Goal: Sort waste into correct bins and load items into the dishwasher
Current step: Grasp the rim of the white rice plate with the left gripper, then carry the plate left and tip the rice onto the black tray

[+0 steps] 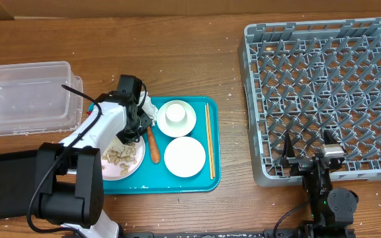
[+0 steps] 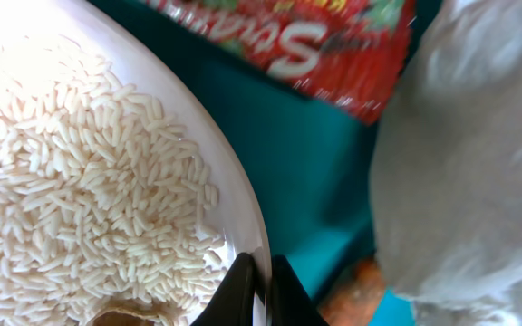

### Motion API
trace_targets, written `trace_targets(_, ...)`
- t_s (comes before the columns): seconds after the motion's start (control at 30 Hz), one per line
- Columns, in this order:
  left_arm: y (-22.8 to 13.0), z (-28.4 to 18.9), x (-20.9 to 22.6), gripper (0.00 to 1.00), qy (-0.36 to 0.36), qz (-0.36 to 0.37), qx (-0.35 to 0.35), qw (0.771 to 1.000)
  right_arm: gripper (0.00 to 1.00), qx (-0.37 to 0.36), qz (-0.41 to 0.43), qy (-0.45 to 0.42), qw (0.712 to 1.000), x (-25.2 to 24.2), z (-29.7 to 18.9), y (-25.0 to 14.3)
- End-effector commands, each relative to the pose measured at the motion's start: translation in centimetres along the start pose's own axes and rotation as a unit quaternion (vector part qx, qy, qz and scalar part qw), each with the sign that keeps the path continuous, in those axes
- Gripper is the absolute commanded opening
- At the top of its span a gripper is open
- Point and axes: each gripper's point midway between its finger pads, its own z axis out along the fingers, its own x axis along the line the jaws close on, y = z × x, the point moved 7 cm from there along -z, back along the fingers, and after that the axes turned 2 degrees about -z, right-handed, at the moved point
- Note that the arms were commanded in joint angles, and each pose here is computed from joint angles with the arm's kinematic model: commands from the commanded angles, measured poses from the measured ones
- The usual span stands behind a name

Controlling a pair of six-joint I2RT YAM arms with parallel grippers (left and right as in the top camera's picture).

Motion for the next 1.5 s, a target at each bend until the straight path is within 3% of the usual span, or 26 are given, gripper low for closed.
trace_targets(0.0, -0.7, 0.5, 0.4, 0.04, 0.018, 0.005, 0.020, 1.000, 1.00, 0.000, 0.002, -0.004, 1.000, -0.1, 0.0, -0.3)
trace_targets(0.7, 0.3, -7.5, 0.9, 0.04, 0.151, 0.038, 0.009, 0.988, 1.00, 0.000, 0.002, -0.004, 1.000, -0.1, 0.0, -0.3)
trace_targets(1.0, 0.8, -9.3, 1.2, 0.04, 0.169, 0.049, 0.005, 0.984, 1.00, 0.000, 0.002, -0.004, 1.000, -0.1, 0.0, -0.3)
trace_targets(1.23, 3.3, -13.0, 2.4, 0.04, 0.175, 0.028, -0.006, 0.984, 1.00, 0.000, 0.002, -0.004, 1.000, -0.1, 0.0, -0.3)
trace_targets(1.47, 8.4, -15.7, 6.3, 0.04, 0.149, -0.052, -0.025, 0.987, 1.00, 0.000, 0.002, -0.004, 1.000, -0.1, 0.0, -0.3)
